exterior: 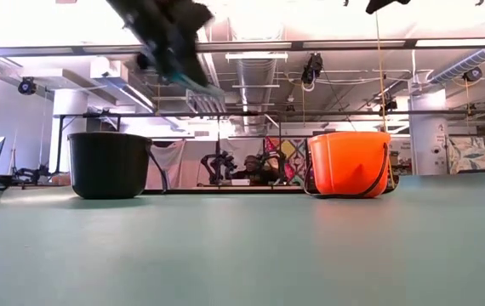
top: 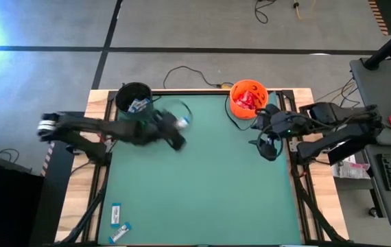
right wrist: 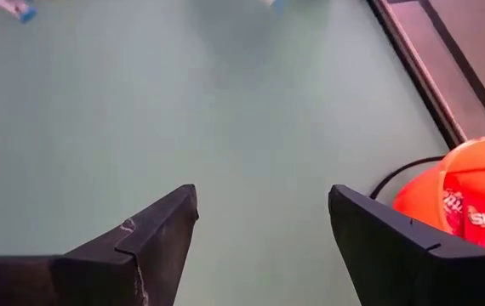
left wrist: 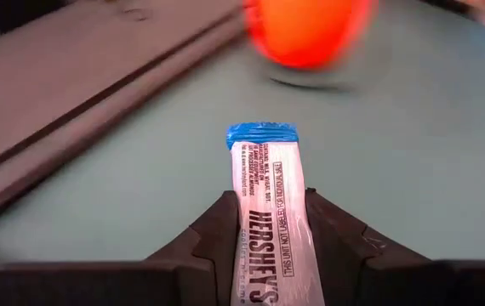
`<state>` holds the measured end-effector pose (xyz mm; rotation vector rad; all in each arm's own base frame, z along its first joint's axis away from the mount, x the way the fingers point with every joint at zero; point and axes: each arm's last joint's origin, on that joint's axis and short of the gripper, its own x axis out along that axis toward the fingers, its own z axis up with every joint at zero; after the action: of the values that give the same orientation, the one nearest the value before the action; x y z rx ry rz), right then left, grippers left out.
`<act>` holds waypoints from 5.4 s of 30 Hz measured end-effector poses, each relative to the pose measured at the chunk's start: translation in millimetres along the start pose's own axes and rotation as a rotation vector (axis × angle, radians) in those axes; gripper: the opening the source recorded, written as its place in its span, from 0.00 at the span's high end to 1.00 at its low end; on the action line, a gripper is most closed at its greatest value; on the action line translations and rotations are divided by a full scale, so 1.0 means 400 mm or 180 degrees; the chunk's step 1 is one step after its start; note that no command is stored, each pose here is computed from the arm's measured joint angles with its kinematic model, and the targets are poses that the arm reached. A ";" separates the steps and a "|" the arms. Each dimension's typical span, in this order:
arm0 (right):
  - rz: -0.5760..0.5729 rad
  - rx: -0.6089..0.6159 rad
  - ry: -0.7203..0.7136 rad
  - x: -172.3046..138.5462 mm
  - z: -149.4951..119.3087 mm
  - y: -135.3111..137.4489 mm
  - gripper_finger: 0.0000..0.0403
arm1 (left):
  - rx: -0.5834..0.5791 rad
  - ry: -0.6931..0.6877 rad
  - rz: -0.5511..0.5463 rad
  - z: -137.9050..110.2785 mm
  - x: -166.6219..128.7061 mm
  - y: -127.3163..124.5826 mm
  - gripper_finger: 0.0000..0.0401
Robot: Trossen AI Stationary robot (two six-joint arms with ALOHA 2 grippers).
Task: Sort candy by brand, put in halloween buckets
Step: Put the white candy into the black bucket
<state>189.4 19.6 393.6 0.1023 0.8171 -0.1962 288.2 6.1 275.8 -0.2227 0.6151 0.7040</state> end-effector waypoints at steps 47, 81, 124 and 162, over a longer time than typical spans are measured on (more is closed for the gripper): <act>0.0012 0.0453 -0.0388 0.079 0.044 -0.016 0.30 | -0.1096 0.1108 0.0165 0.063 -0.169 0.384 0.40; -0.0031 -0.0313 -0.0070 0.259 0.037 0.153 0.30 | -0.0412 0.4038 -0.0240 -0.554 -0.411 -0.239 0.30; 0.0144 -0.0158 0.0093 0.197 0.025 0.243 0.30 | -0.0596 0.1670 0.0283 -0.292 0.073 -0.214 0.34; -0.0075 0.0222 0.0310 0.200 -0.227 0.108 0.30 | -0.0312 -0.0943 0.0484 -0.481 0.413 -0.139 0.32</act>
<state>187.2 66.0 273.8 0.1691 0.9088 -0.2434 336.4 -21.8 22.1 -0.1589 0.3166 0.8958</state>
